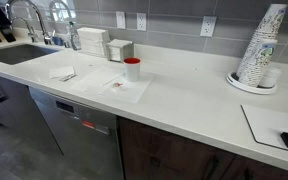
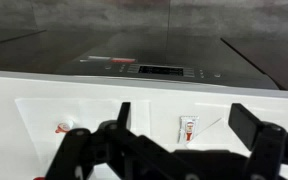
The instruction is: Pick up the white coffee pod and move it forward on the kitchen counter
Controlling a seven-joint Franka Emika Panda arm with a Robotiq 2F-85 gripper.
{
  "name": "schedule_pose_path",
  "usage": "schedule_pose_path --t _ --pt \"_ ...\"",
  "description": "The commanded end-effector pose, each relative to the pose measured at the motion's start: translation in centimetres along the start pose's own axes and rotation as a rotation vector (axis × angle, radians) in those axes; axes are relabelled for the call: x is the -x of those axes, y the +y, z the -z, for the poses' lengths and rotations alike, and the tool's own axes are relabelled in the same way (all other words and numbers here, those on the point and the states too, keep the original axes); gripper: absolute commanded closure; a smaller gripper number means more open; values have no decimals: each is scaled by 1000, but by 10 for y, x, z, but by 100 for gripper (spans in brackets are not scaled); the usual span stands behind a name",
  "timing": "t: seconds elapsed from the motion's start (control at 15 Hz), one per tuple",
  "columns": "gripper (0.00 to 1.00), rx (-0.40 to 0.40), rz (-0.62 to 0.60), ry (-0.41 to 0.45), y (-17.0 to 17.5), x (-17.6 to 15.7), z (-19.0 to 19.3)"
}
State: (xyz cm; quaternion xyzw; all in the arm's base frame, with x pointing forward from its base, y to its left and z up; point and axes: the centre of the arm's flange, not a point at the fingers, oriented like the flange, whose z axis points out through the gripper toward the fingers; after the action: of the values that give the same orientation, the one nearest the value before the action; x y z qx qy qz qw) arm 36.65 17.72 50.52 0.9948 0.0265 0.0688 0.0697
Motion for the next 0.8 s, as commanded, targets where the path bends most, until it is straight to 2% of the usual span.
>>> schedule_pose_path --t 0.0,0.53,0.73 --pt "0 0 0 0 0 0 0" --pt "0 0 0 0 0 0 0" --pt "0 29 -72 0 19 -26 0"
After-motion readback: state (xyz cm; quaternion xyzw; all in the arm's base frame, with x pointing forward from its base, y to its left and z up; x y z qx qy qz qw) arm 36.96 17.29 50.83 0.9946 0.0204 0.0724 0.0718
